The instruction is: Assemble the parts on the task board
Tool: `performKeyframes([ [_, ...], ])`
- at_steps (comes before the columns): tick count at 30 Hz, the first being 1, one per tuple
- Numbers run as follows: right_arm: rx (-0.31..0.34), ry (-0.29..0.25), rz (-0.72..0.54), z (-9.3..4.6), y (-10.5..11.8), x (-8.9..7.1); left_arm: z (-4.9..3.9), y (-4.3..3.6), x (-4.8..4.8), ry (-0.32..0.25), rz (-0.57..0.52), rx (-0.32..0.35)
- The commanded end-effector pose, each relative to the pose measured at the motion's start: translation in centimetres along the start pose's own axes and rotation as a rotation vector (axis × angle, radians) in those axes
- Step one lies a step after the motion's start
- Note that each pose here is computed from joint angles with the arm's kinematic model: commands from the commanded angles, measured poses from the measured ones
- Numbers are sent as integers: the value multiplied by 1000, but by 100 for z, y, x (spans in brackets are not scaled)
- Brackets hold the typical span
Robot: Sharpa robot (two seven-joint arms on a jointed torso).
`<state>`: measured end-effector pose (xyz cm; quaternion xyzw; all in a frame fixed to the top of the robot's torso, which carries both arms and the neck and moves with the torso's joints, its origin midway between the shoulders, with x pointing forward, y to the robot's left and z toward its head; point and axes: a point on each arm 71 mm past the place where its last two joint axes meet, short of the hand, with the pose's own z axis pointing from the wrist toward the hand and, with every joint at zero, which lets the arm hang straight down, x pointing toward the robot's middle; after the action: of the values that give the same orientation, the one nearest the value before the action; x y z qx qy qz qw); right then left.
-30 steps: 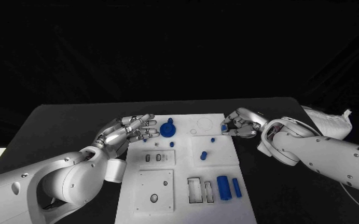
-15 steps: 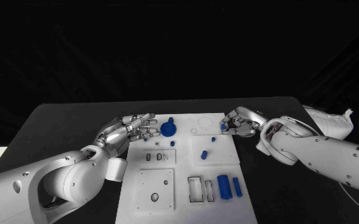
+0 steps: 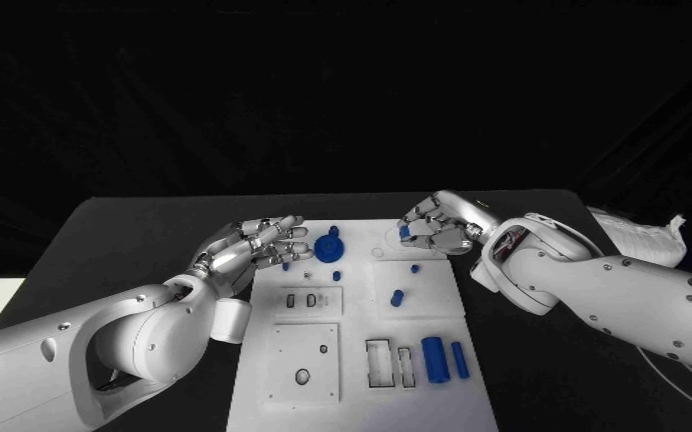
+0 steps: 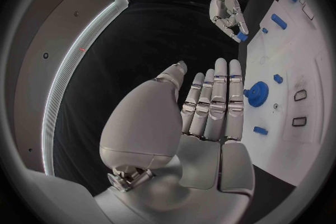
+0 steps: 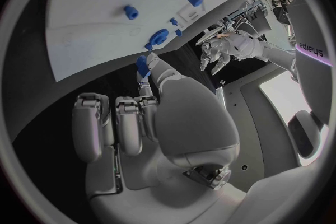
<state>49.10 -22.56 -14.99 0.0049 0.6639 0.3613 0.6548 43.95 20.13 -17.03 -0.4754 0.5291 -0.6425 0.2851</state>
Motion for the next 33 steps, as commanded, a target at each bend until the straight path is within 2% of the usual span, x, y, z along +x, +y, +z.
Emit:
performKeyframes([
  [1,18,4,-17,64,130,65,23,0,-17,8,-15,8],
  [4,5,32,-12,128,257,165,38,1,-51,-1,-14,10],
  [10,-37,110,-32,255,520,487,61,-3,-112,-16,-13,18],
  [19,-65,202,-76,310,702,947,71,-8,-147,-25,-11,24],
  [33,-83,278,-145,335,870,1268,77,-5,-138,-23,-13,24],
])
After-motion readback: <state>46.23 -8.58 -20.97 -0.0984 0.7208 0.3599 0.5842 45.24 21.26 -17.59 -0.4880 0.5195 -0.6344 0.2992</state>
